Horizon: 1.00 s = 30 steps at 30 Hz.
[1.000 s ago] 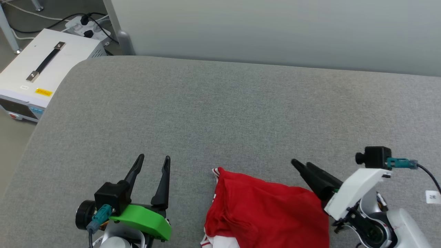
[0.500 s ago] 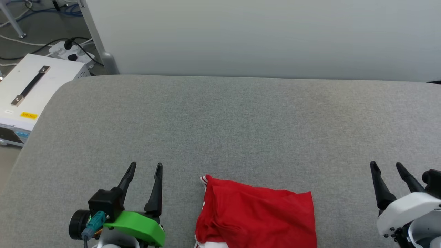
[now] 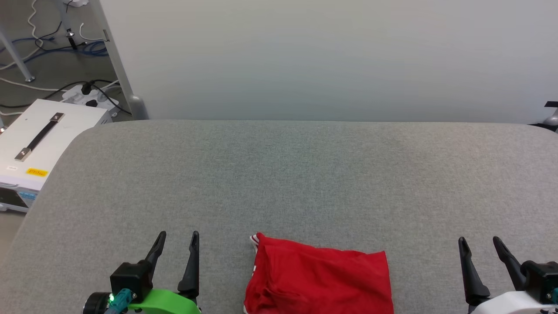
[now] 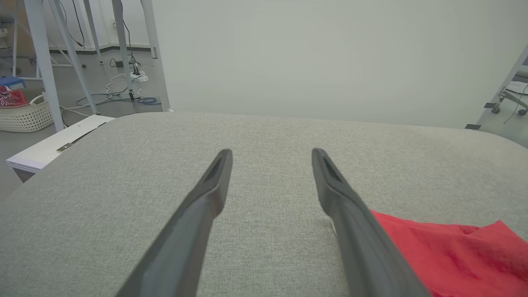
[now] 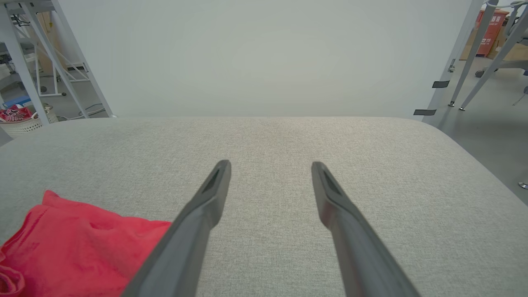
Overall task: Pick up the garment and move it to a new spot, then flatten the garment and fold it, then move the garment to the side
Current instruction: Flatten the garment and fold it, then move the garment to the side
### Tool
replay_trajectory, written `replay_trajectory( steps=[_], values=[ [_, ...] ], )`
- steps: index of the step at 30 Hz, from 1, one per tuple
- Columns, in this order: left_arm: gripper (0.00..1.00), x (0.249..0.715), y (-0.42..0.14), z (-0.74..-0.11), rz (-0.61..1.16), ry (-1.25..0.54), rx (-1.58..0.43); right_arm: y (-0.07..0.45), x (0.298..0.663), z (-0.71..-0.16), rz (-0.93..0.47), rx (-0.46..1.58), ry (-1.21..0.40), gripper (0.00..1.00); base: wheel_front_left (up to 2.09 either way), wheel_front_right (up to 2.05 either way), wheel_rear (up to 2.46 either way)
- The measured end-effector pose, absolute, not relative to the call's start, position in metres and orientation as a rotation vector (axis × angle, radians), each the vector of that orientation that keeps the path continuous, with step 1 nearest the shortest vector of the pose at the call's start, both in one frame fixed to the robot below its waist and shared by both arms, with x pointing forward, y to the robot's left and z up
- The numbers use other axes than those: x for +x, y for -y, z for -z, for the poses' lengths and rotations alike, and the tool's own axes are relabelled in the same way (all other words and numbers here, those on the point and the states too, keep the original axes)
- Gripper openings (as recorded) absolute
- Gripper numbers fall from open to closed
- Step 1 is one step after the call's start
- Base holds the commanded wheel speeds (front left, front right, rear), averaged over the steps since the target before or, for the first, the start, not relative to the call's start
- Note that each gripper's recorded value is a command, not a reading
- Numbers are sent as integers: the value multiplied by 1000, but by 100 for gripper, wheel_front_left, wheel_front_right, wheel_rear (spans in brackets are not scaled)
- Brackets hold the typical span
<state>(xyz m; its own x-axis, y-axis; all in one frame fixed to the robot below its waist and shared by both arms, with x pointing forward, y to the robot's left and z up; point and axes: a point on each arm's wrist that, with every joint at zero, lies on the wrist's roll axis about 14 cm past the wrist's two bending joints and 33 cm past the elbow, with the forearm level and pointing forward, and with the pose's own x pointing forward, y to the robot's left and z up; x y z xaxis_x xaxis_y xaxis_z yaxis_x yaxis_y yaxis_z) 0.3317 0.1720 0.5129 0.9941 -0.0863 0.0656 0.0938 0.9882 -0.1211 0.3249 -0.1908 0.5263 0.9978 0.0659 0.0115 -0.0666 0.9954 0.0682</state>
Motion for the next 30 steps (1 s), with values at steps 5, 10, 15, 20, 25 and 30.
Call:
replay_trajectory(
  steps=[5, 10, 15, 20, 25, 30],
  values=[
    [100, 332, -171, -514, 92, 61, -126, 189, 322, -528, -66, 76, 16, 100, 0, 0, 0],
    [100, 332, -172, -511, 89, 52, -126, 188, 325, -528, -71, 81, 11, 100, 0, 0, 0],
    [100, 333, -174, -507, 80, 42, -125, 189, 328, -505, -81, 126, -117, 100, 0, 0, 0],
    [100, 339, -178, -516, 67, 67, -126, 183, 322, -453, -133, 194, -392, 100, 0, 0, 0],
    [100, 346, -183, -523, 38, 95, -146, 151, 317, -421, -256, 244, -600, 100, 0, 0, 0],
    [100, 343, -188, -517, 0, 85, -166, 107, 312, -406, -411, 289, -741, 100, 0, 0, 0]
  ],
)
